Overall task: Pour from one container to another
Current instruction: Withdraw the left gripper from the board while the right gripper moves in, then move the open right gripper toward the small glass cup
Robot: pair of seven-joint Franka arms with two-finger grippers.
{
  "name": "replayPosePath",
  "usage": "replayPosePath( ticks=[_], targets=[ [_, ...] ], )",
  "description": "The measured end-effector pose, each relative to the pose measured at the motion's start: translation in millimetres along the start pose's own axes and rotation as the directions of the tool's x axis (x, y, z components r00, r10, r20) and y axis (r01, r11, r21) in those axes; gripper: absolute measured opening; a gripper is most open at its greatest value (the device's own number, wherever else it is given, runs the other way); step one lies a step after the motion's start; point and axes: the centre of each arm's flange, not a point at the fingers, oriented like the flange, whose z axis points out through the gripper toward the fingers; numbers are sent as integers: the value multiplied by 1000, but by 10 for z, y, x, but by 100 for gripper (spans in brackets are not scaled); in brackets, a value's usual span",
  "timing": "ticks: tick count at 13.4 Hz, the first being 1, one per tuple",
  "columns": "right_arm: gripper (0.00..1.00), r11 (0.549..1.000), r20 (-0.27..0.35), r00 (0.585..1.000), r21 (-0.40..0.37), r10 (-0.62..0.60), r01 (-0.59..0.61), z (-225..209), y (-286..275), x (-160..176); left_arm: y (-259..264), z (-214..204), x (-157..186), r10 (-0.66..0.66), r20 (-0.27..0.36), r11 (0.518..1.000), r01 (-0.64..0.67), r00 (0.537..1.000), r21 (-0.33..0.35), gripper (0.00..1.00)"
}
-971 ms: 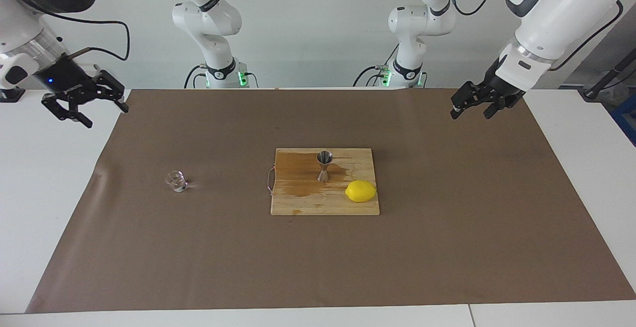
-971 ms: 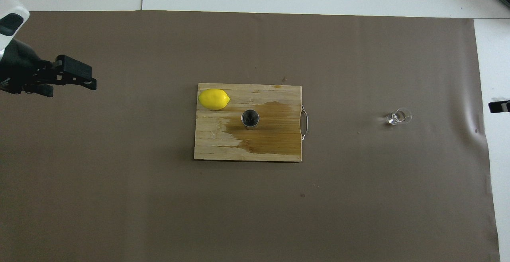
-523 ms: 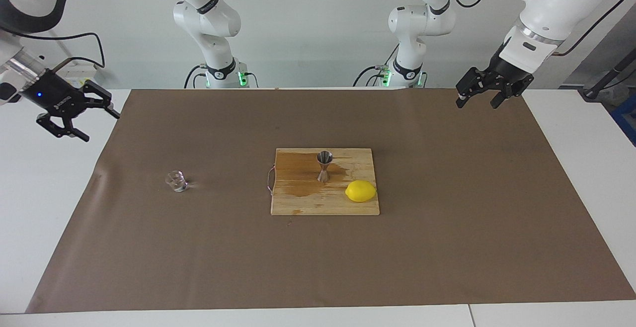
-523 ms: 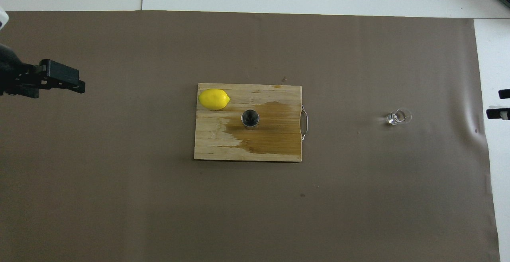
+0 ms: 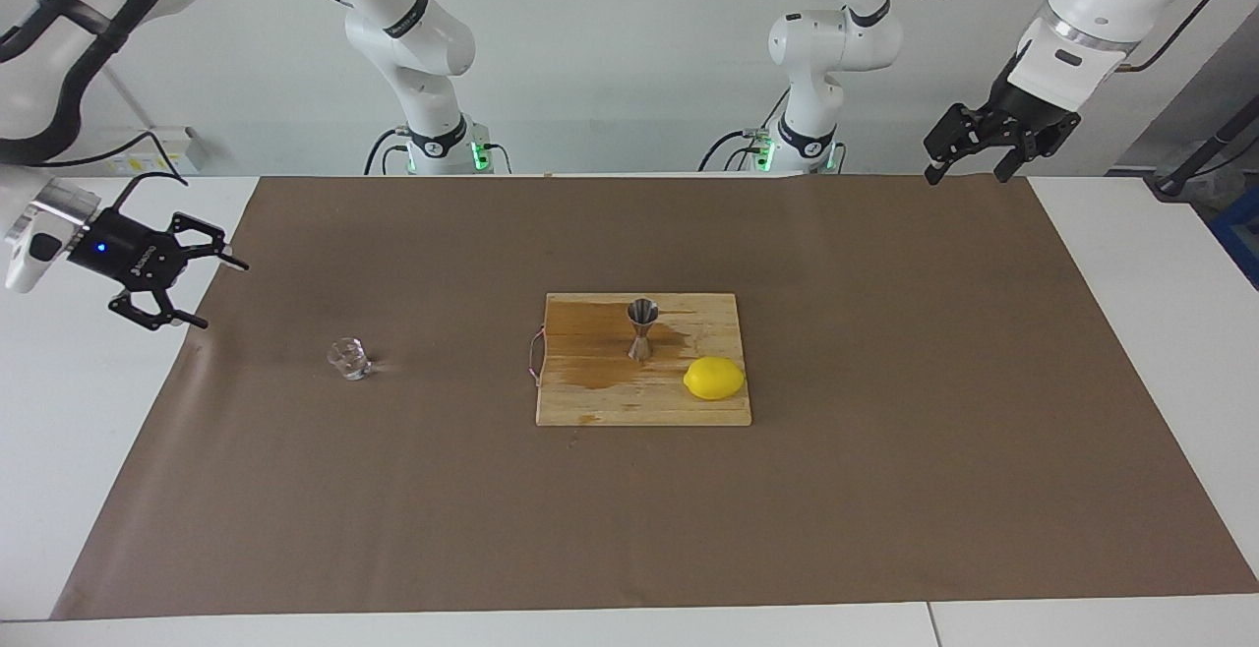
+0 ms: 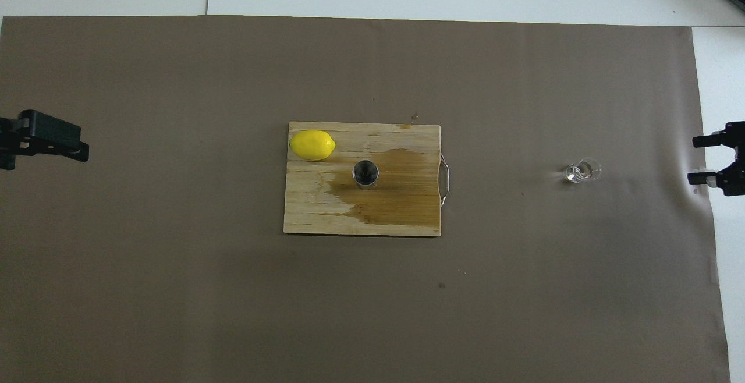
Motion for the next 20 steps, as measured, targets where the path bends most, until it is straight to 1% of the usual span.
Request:
replayPosePath(
  ticks=[3,5,6,8,10,12,14,17,20],
  targets=[
    [100,997,-78,996,56,-53,57,175,147,-241,-38,53,-124,-5,41,1000,4,999,18,100],
    [100,992,-124,989,93,-78,90,316,196,-288,-64,212,-211,-8,79,999,5,997,35,100],
    [100,990,-135,987,101,-87,101,373,222,-312,-70,293,-251,-8,95,999,5,995,39,100],
    [100,985,-158,981,112,-112,131,487,262,-384,-106,423,-320,-13,114,999,9,993,41,100],
    [100,981,-190,974,125,-126,151,632,320,-478,-149,561,-390,-18,118,999,14,993,41,100],
    [100,975,-232,962,136,-141,176,813,381,-562,-224,651,-456,-27,122,999,23,992,38,100],
    [100,969,-269,950,144,-157,201,985,441,-643,-300,643,-476,-33,106,999,29,994,32,100],
    [100,963,-296,940,153,-168,221,1159,511,-724,-316,573,-434,-28,48,999,26,998,26,100],
    [100,947,-312,923,154,-224,281,1335,517,-602,-321,554,-406,-28,23,999,28,999,25,100]
  ],
)
